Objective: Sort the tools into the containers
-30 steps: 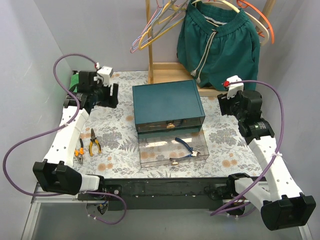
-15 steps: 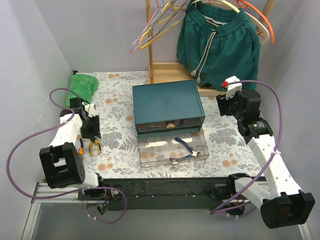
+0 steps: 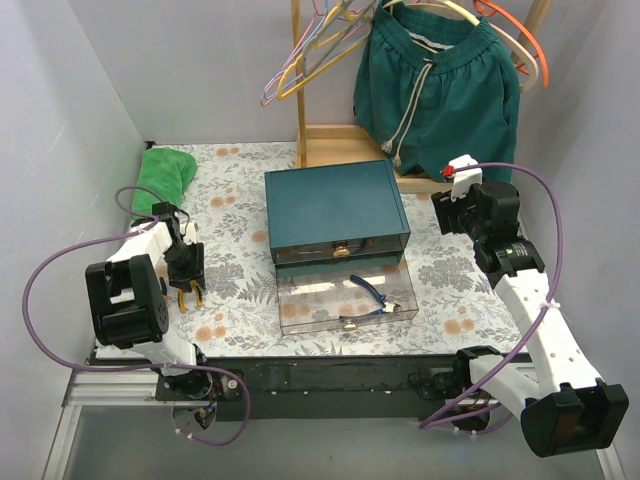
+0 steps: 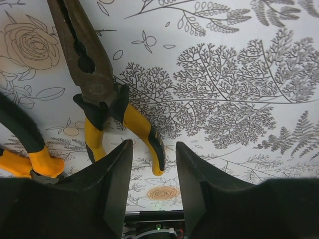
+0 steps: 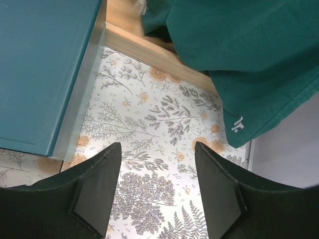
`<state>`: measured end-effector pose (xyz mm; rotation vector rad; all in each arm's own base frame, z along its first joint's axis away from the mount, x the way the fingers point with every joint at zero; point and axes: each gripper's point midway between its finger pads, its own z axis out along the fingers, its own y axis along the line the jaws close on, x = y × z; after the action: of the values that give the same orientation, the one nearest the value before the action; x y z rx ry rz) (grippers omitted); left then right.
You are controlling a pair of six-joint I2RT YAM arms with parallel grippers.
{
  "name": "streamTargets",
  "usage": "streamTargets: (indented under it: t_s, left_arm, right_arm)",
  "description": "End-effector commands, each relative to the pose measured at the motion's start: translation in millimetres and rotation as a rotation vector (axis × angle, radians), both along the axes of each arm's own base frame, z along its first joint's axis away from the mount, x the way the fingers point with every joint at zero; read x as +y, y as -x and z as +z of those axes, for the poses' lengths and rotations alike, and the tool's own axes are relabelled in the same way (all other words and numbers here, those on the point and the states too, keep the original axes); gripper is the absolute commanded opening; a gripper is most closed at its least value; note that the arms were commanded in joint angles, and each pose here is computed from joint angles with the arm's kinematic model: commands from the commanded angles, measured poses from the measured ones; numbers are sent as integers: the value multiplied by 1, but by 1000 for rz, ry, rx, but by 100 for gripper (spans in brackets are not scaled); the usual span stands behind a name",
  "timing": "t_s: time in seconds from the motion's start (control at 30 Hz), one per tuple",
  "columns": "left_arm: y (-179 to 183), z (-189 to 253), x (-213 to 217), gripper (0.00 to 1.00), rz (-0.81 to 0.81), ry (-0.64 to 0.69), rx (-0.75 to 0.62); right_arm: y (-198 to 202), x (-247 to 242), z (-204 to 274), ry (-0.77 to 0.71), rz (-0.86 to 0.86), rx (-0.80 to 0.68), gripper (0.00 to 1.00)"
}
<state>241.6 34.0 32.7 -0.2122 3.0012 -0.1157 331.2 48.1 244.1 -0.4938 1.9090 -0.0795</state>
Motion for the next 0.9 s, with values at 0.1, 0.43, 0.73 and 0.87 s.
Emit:
streamTargets:
  t_s: [0.1,0.43,0.73,0.87]
  left_arm:
    - [-1,-22,5,36,33,-25,64]
    - [-87,97,-49,0,-88,289,-338]
    - [-63,303,-222,0,-816,773,-866]
    - [-17,323,-289,0,-1072,891,-839]
  right_arm:
    - [-4,-7,11,3,-21,-56,68]
    - [-6,-7,15,-2,-20,-61,69]
    - [-6,-5,11,-13,-8,-52,69]
    - [-4,-7,10,-6,-14,-50,68]
